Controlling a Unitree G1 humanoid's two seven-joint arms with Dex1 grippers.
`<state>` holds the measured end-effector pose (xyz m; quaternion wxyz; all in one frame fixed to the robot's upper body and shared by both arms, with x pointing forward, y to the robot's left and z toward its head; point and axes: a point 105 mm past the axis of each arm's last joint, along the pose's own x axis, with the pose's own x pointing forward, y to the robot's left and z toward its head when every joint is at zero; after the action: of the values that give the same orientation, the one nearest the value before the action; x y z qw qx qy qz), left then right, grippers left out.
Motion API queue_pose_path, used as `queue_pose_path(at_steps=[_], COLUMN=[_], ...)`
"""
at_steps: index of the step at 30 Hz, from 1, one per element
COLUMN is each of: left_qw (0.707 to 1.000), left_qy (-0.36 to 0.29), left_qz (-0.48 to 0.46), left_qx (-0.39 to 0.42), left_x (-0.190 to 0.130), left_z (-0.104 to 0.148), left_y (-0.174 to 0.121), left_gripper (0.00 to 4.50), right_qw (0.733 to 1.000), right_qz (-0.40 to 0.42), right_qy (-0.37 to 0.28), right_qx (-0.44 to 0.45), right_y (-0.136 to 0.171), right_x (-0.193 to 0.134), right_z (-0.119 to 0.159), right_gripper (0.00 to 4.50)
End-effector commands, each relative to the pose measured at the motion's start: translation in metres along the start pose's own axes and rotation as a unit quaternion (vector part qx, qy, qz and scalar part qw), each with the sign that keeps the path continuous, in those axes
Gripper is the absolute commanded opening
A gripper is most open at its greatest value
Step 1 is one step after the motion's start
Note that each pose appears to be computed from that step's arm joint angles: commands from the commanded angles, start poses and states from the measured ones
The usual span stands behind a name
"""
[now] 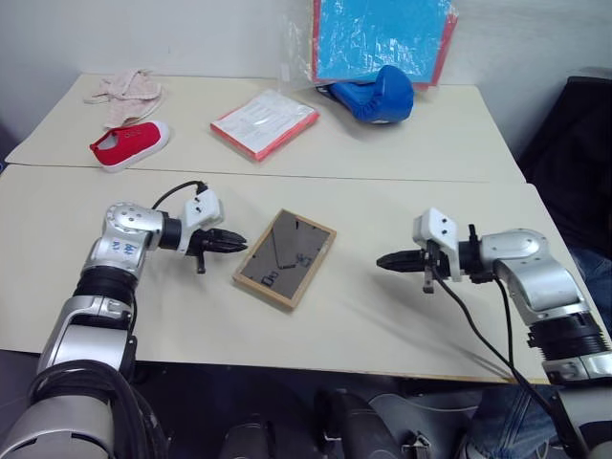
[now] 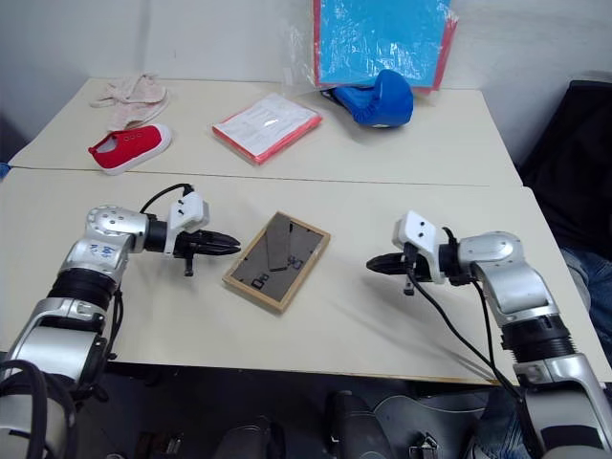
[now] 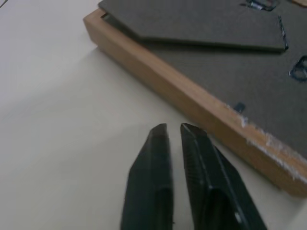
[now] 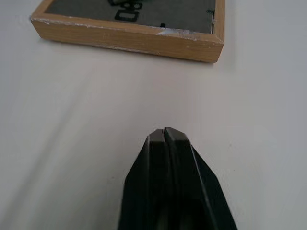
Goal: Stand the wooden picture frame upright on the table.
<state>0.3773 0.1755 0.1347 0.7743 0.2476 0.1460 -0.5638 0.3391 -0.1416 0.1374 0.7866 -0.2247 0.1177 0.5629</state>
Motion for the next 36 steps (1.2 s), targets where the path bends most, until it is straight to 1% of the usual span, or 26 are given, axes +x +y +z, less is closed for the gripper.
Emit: queue_pose_path(at_steps=[1, 5, 8, 9, 11, 13, 16, 17, 20, 22, 24, 25, 27, 29, 36], left_qw=[0.999, 0.996, 0.995, 0.995, 0.992, 0.981, 0.941, 0.923, 0.883, 0.867, 0.861, 0.856, 0.844, 0.845, 0.848], left_qy=[-0.015, -0.041, -0.044, -0.052, -0.065, -0.072, -0.075, -0.075, -0.075, -0.071, -0.061, -0.057, -0.051, -0.030, -0.011], left_qz=[-0.038, -0.085, -0.092, -0.080, -0.050, -0.027, -0.056, -0.065, -0.083, -0.091, -0.087, -0.086, -0.088, -0.094, -0.140], left_qx=[0.013, -0.002, -0.012, -0.032, -0.098, -0.176, -0.326, -0.371, -0.456, -0.485, -0.498, -0.506, -0.526, -0.526, -0.511], left_x=[0.007, 0.019, 0.022, 0.022, 0.019, 0.014, 0.001, -0.003, -0.009, -0.009, -0.006, -0.003, 0.005, 0.016, 0.055], left_z=[0.011, 0.017, 0.018, 0.019, 0.016, 0.010, 0.003, 0.002, 0.003, 0.003, 0.000, -0.001, -0.002, -0.008, 0.002], left_y=[-0.010, -0.036, -0.048, -0.048, -0.046, -0.043, -0.055, -0.059, -0.065, -0.068, -0.069, -0.069, -0.069, -0.075, -0.091], left_gripper=[0.06, 0.06, 0.06, 0.06, 0.06, 0.06, 0.65, 0.94, 1.79, 2.45, 3.04, 3.44, 3.89, 4.45, 4.48], right_qw=[1.000, 0.999, 0.999, 0.999, 0.998, 0.997, 0.994, 0.992, 0.986, 0.982, 0.978, 0.977, 0.975, 0.973, 0.972], right_qz=[-0.011, -0.015, -0.012, -0.016, -0.020, -0.016, 0.000, 0.008, 0.033, 0.046, 0.053, 0.056, 0.063, 0.068, 0.068], right_qy=[-0.006, 0.003, 0.005, 0.005, 0.009, 0.022, 0.036, 0.044, 0.057, 0.065, 0.071, 0.073, 0.075, 0.077, 0.078], right_qx=[-0.029, -0.038, -0.046, -0.050, -0.052, -0.074, -0.104, -0.120, -0.154, -0.173, -0.188, -0.192, -0.200, -0.205, -0.213], right_y=[-0.007, -0.008, -0.008, -0.009, -0.010, -0.008, -0.003, 0.000, 0.009, 0.014, 0.017, 0.019, 0.023, 0.027, 0.030], right_x=[0.011, 0.025, 0.028, 0.028, 0.028, 0.026, 0.023, 0.022, 0.023, 0.025, 0.026, 0.028, 0.032, 0.036, 0.046], right_z=[0.011, 0.011, 0.011, 0.011, 0.010, 0.007, 0.008, 0.009, 0.012, 0.013, 0.013, 0.013, 0.013, 0.012, 0.010], right_gripper=[0.00, 0.00, 0.00, 0.00, 0.00, 0.00, 0.00, 0.00, 0.00, 0.00, 0.00, 0.00, 0.00, 0.00, 0.00])
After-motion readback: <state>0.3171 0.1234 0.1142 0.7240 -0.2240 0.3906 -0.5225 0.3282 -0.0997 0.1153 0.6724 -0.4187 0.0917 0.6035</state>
